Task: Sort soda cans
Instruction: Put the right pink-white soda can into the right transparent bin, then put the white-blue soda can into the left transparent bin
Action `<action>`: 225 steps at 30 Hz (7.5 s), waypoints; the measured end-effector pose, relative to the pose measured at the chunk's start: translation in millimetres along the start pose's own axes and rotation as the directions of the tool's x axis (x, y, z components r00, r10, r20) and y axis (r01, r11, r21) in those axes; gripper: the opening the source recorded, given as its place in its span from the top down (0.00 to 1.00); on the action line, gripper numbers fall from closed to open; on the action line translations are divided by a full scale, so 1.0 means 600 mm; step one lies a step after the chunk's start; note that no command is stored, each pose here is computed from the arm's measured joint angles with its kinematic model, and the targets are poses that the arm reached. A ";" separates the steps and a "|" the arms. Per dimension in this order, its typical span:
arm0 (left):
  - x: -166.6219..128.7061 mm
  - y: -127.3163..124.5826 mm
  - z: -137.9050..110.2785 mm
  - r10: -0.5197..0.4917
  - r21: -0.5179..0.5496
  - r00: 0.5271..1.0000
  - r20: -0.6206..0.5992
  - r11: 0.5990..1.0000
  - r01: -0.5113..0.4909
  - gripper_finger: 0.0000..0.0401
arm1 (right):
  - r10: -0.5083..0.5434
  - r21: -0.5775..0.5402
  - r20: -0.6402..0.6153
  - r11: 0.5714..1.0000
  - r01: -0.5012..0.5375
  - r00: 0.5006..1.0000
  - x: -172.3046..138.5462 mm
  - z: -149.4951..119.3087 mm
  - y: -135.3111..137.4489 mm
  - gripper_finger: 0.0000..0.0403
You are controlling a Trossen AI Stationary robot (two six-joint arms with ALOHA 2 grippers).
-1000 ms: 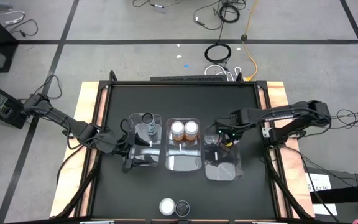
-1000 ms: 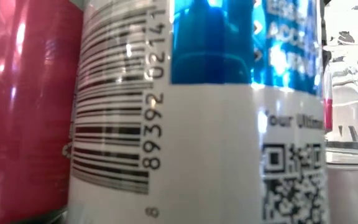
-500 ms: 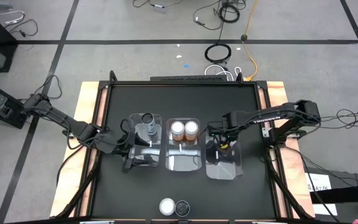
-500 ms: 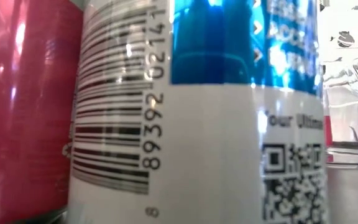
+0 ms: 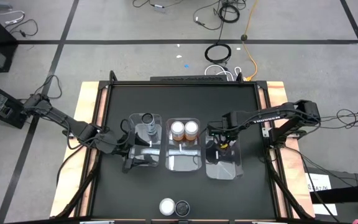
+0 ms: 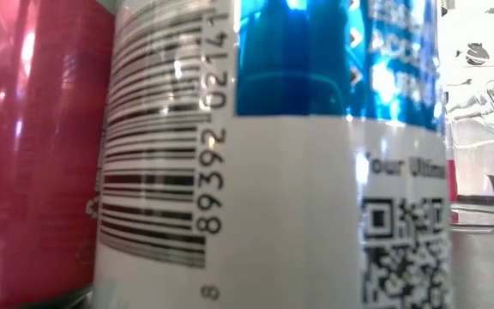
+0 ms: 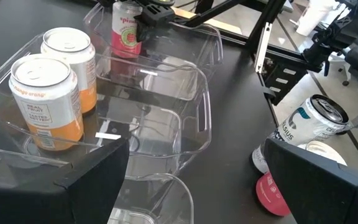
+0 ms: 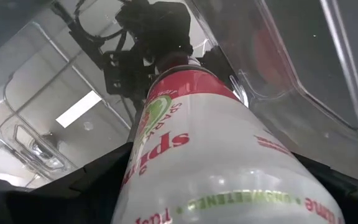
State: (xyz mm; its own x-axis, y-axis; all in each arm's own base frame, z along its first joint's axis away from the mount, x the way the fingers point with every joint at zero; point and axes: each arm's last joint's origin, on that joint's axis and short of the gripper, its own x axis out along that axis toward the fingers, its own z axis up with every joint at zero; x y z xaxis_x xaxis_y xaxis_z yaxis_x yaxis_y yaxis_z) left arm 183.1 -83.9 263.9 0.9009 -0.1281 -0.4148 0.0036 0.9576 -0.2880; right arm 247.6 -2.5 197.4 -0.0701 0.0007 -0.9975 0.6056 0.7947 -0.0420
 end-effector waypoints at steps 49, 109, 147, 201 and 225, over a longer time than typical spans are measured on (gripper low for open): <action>0.000 0.000 0.000 -0.001 -0.001 1.000 0.000 1.000 0.001 0.04 | 0.199 -0.087 0.447 0.980 -0.179 0.872 -0.306 -0.093 0.033 0.08; 0.000 -0.003 0.010 -0.022 -0.092 0.998 0.057 0.995 0.028 0.04 | 0.306 -0.080 0.515 0.947 -0.310 0.801 -0.263 -0.155 0.191 0.08; 0.000 -0.008 0.023 0.038 -0.004 0.996 0.085 0.999 -0.038 0.01 | 0.289 -0.029 0.526 0.946 -0.323 0.800 -0.259 -0.159 0.195 0.08; 0.281 -0.321 0.022 -0.014 0.186 0.961 -0.278 0.980 0.068 0.01 | 0.213 -0.019 0.403 0.974 -0.225 0.890 -0.161 -0.350 0.208 0.08; 0.330 -0.301 -0.005 0.049 0.198 0.954 -0.296 0.980 0.011 0.01 | 0.216 -0.079 0.402 0.976 -0.201 0.890 -0.161 -0.353 0.208 0.08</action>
State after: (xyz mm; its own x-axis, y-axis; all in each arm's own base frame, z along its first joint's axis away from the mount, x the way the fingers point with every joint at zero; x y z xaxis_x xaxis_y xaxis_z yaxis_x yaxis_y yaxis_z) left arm 359.4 -283.1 231.2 0.7312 -0.1515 -0.6652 0.0992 0.9883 -0.1160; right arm 162.1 224.9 300.1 0.3870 -0.0721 -0.9193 0.5426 0.8239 0.1637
